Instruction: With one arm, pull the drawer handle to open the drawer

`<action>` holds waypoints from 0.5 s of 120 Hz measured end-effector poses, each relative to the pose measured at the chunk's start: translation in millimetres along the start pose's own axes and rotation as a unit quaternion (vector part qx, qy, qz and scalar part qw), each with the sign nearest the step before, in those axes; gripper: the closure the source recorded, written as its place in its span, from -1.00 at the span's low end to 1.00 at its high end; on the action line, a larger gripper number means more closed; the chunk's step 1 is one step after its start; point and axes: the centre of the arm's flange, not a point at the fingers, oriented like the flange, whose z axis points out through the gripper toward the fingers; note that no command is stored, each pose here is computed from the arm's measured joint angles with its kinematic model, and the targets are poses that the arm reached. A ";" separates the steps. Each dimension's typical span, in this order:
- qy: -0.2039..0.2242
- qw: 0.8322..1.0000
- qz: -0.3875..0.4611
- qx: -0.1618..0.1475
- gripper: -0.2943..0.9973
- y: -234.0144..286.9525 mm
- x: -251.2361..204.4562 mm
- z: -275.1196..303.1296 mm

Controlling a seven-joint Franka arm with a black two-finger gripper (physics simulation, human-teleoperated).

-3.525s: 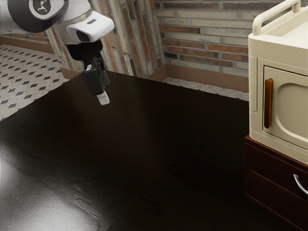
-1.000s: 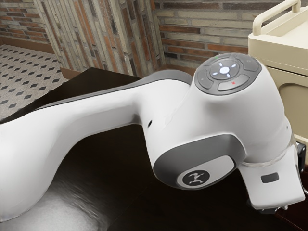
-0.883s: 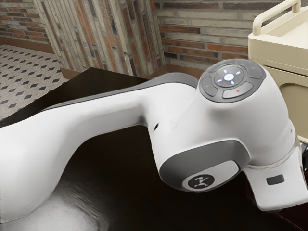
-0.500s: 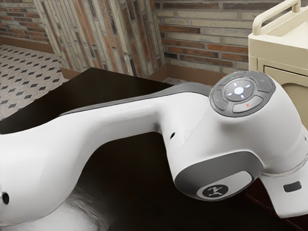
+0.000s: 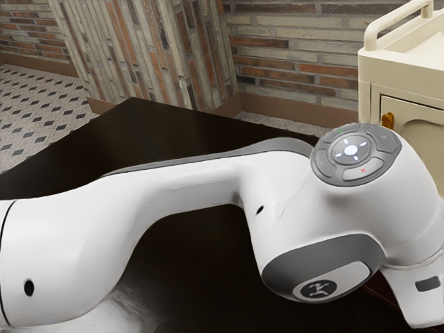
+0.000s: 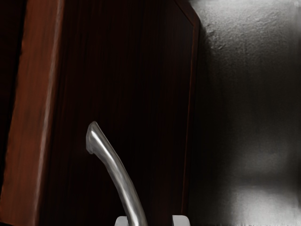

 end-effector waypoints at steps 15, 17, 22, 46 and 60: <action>-0.004 1.000 0.002 -0.002 0.60 19.1 1.9 -14.1; -0.005 1.000 0.003 -0.002 0.60 21.9 2.3 -15.8; -0.007 1.000 0.004 -0.003 0.61 28.6 2.6 -18.4; -0.019 1.000 0.006 -0.008 0.63 65.4 0.2 -34.1; -0.025 1.000 0.010 -0.008 0.63 86.3 0.2 -44.3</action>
